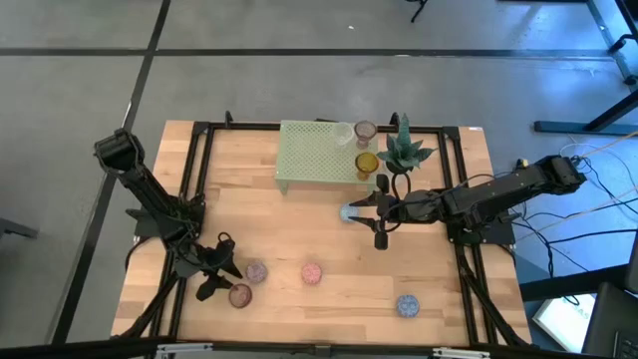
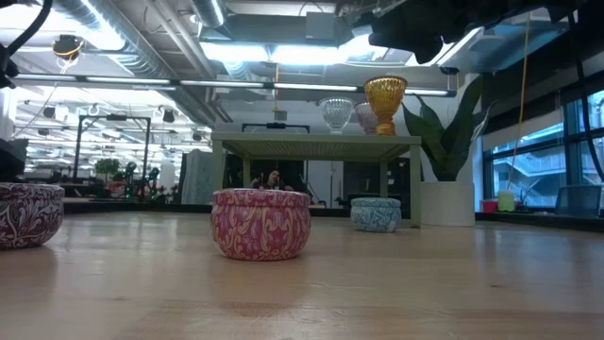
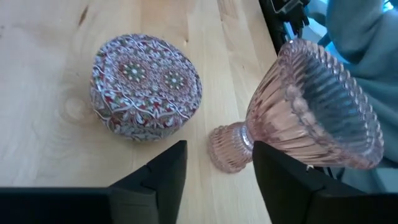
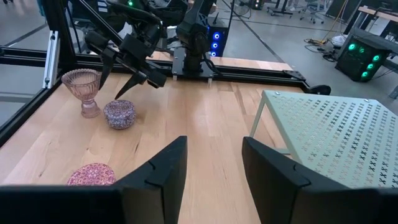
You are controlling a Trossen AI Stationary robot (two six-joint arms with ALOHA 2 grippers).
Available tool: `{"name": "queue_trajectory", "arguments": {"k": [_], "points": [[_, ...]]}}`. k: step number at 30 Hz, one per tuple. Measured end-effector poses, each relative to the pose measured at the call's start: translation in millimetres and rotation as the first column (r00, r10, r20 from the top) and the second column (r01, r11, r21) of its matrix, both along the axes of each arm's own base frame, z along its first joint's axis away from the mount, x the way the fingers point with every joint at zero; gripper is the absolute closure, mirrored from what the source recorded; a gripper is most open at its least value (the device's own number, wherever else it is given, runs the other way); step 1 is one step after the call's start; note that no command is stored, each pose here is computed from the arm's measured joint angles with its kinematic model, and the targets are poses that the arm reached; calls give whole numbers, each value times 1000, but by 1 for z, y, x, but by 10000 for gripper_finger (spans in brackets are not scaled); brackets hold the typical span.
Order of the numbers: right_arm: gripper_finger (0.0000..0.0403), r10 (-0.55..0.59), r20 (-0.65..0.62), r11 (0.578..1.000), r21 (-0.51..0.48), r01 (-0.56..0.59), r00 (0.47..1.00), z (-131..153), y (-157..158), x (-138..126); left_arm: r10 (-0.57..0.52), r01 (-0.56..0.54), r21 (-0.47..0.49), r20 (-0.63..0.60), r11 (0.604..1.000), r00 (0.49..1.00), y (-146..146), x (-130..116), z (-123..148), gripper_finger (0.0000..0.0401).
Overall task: Pick & Place candle stick holders
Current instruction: Align the purple glass candle holder with the transparent glass candle holder on the shelf
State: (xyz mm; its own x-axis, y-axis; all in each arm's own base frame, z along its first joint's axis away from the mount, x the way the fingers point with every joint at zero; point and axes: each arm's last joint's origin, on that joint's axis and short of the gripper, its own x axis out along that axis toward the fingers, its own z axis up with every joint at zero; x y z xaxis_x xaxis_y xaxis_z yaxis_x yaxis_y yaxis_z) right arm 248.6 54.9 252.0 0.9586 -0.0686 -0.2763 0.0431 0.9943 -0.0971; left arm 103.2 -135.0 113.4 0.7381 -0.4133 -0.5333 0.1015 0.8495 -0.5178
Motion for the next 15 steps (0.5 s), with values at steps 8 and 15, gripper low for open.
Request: {"name": "queue_trajectory", "arguments": {"k": [8, 15], "points": [[244, 0, -1, 1000, 0, 0, 1000, 0, 0, 0, -58, 56, 151, 8, 987, 998, -13, -2, -10, 192], [244, 7, -3, 1000, -27, -7, 1000, 0, 0, 0, -70, 61, 215, 35, 975, 997, -38, 9, -12, 192]]}}
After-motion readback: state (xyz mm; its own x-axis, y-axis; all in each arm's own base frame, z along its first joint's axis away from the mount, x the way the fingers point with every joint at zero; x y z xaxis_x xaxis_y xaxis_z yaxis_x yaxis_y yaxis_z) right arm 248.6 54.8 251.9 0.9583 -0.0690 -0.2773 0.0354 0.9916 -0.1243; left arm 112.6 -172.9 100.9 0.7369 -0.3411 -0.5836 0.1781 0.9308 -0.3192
